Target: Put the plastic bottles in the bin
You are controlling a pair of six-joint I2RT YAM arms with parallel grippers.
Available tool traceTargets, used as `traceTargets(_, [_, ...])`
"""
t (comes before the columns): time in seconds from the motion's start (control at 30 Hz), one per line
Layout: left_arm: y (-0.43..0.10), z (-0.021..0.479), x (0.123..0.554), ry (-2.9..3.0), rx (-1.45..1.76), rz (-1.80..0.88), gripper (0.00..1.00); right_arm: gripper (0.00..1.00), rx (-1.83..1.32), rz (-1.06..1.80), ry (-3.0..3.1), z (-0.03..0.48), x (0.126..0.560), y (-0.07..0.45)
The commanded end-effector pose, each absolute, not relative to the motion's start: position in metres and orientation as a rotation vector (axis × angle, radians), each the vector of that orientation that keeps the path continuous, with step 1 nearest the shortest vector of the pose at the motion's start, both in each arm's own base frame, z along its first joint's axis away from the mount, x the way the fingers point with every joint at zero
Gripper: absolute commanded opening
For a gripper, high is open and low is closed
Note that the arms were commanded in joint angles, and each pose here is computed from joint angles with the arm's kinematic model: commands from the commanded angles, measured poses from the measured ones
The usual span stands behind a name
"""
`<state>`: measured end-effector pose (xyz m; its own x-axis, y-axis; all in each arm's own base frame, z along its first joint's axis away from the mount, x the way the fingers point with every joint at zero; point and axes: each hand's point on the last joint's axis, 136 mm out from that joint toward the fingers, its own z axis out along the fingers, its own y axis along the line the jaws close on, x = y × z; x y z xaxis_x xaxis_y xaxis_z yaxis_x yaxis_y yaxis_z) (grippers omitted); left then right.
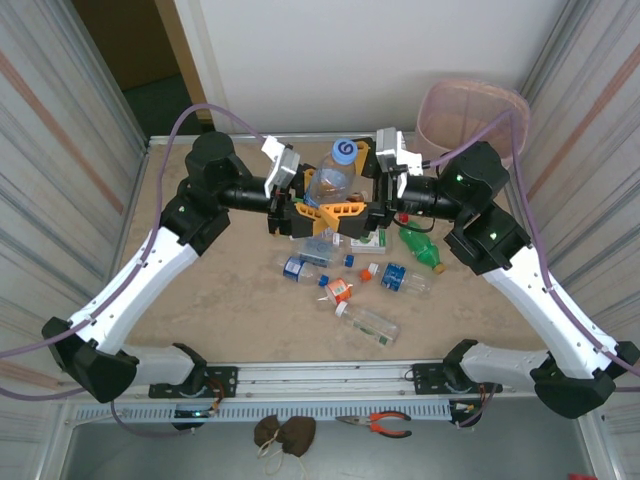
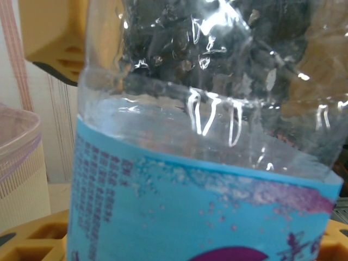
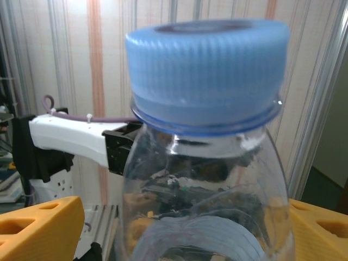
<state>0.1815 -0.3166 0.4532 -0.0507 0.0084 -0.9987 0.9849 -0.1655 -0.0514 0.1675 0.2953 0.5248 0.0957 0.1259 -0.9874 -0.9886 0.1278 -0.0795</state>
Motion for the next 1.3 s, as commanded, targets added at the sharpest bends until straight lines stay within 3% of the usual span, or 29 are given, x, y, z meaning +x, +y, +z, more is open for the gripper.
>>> traceTargets(0.0, [-0.309, 0.48, 0.166, 1.056, 1.327, -1.331, 0.6, 0.78, -1.085, 1.101, 1.041, 0.538, 0.157, 0.292])
traceTargets(0.17, [-0.31, 0.481, 0.167, 1.048, 1.328, -1.33, 0.6, 0.67, -1.088, 1.102, 1.033, 0.539, 0.155, 0.292])
traceTargets(0.47, [-0.31, 0.479, 0.169, 1.055, 1.321, -1.314, 0.64, 0.57, -1.077, 1.091, 1.021, 0.543, 0.156, 0.291])
traceTargets(0.8, [-0.306, 0.469, 0.178, 1.11, 1.28, -1.214, 0.79, 0.58, -1.01, 1.021, 1.029, 0.551, 0.166, 0.284])
traceTargets(1.27, [-0.283, 0.441, 0.2, 1.269, 1.159, -1.108, 0.81, 0.57, -0.684, 0.772, 1.231, 0.563, 0.25, 0.224])
